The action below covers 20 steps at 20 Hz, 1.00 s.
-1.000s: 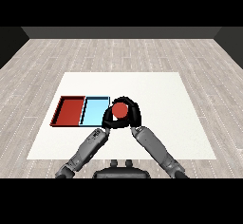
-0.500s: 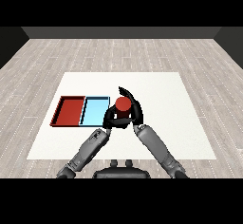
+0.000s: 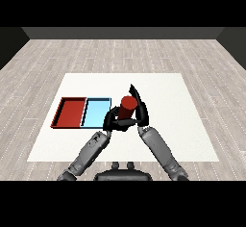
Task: Pick the red can and put it in the red box
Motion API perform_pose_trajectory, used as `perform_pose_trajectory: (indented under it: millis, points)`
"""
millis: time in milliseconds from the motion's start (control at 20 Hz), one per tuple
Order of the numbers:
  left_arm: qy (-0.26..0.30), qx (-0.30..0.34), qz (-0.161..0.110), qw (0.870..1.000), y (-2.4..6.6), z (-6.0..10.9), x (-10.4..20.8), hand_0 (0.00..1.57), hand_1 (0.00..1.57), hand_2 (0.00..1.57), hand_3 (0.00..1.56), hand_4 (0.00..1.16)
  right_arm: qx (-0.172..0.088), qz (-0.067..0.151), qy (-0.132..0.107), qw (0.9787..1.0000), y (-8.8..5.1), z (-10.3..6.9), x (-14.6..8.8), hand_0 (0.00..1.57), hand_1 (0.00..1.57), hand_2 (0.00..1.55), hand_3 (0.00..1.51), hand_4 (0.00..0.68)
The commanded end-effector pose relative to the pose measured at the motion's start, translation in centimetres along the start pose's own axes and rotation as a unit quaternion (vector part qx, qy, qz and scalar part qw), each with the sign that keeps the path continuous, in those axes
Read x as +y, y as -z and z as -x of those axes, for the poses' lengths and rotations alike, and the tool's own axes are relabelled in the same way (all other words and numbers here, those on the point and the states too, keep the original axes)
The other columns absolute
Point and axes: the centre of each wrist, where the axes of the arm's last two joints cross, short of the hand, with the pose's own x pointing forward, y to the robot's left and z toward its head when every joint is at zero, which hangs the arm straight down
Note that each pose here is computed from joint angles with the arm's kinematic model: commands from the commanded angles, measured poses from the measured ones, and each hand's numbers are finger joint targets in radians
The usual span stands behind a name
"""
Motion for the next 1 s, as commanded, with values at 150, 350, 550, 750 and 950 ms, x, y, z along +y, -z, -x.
perform_pose_trajectory:
  millis: [150,350,550,750,950]
  points:
    - [0.003,-0.019,-0.002,1.0,0.52,-1.0,-0.4,1.57,1.57,1.57,1.48,1.14,-0.013,0.033,0.042,0.9985,0.0,-1.5,-2.9,0.0,0.0,0.0,0.0,0.0]
    - [0.03,-0.021,-0.016,0.999,1.73,-2.3,1.3,1.57,1.57,1.57,1.46,1.13,-0.035,0.052,0.02,0.9978,-1.1,-3.3,-3.7,0.0,0.0,0.0,0.0,0.0]
    - [0.038,-0.025,-0.04,0.998,1.98,-2.4,1.8,1.57,1.57,1.57,1.47,1.15,-0.053,0.06,0.016,0.9967,-2.7,-4.8,-10.6,0.0,0.0,0.0,0.0,0.0]
    - [0.058,-0.031,-0.053,0.996,3.53,-3.3,8.2,1.57,1.57,1.57,1.46,1.14,-0.029,0.089,-0.008,0.9956,-5.2,-2.9,-12.6,0.0,0.0,0.0,0.0,0.0]
    - [0.102,-0.026,-0.088,0.991,2.66,-4.0,9.2,1.57,1.57,1.57,1.46,1.12,-0.008,0.118,-0.027,0.9926,-7.6,-3.3,-15.5,0.0,0.0,0.0,0.0,0.0]
